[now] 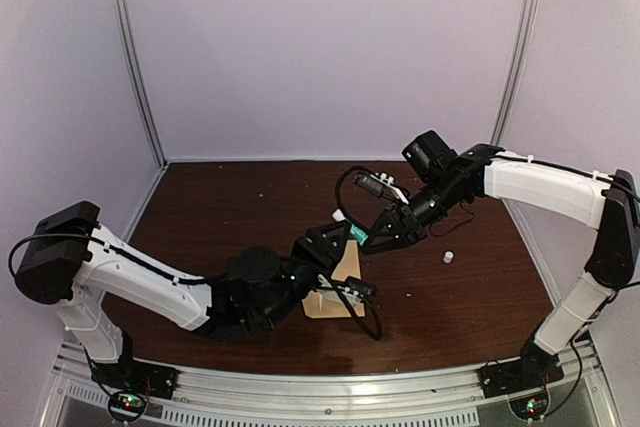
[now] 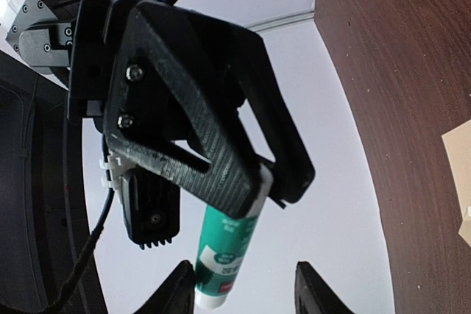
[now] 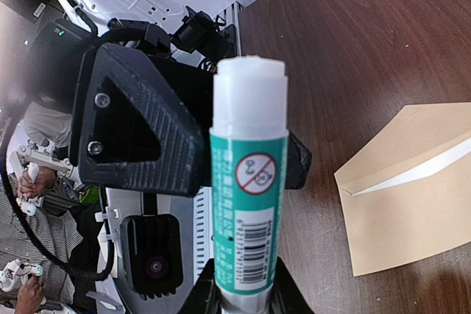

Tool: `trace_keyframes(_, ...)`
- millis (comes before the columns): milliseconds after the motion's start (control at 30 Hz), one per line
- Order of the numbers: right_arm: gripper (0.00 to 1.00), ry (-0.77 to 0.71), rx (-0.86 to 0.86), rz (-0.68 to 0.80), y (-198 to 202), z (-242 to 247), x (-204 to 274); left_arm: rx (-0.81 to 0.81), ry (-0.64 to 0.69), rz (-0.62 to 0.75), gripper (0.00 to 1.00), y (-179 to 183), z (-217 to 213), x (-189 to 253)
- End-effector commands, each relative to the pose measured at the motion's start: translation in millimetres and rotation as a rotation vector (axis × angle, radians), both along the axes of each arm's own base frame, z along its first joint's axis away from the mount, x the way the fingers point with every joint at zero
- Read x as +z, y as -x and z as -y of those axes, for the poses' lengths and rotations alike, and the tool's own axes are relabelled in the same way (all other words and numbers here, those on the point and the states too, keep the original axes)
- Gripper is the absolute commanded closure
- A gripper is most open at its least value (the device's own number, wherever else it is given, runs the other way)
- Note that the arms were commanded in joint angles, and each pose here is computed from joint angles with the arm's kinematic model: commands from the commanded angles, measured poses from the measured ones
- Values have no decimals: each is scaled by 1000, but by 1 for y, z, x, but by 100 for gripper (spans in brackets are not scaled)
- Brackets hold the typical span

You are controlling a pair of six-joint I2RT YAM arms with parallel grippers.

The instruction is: Place the letter into the envelope and seal it

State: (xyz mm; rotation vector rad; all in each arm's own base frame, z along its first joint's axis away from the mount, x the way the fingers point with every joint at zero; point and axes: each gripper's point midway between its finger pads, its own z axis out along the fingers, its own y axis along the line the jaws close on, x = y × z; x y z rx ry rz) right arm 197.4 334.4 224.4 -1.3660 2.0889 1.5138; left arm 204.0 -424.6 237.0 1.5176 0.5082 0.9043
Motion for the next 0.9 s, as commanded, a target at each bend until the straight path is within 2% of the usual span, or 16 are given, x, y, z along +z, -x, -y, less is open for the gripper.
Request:
trace_keyframes(0, 85, -11, 28, -29, 8, -2, -1, 54, 94, 81, 53, -10, -5, 35)
trace_keyframes(233, 85, -8, 33, -30, 11, -3, -2, 67, 82, 71, 59, -17, -2, 32)
trace_keyframes(467, 84, -8, 32, -30, 12, -3, -1, 59, 85, 60, 80, -16, 0, 30)
trace_keyframes(533, 80, -11, 30, -27, 11, -2, 1, 57, 88, 48, 83, -16, 1, 29)
trace_keyframes(600, 67, -12, 36, -18, 11, -1, 6, 59, 98, 21, 85, -16, 0, 28)
trace_keyframes(733, 54, -11, 48, 107, -2, 14, 33, 76, 133, -132, 88, -21, -5, 18)
trace_keyframes(867, 50, -39, 32, 211, -21, 40, 66, 72, 268, -462, 88, -26, -14, 8)
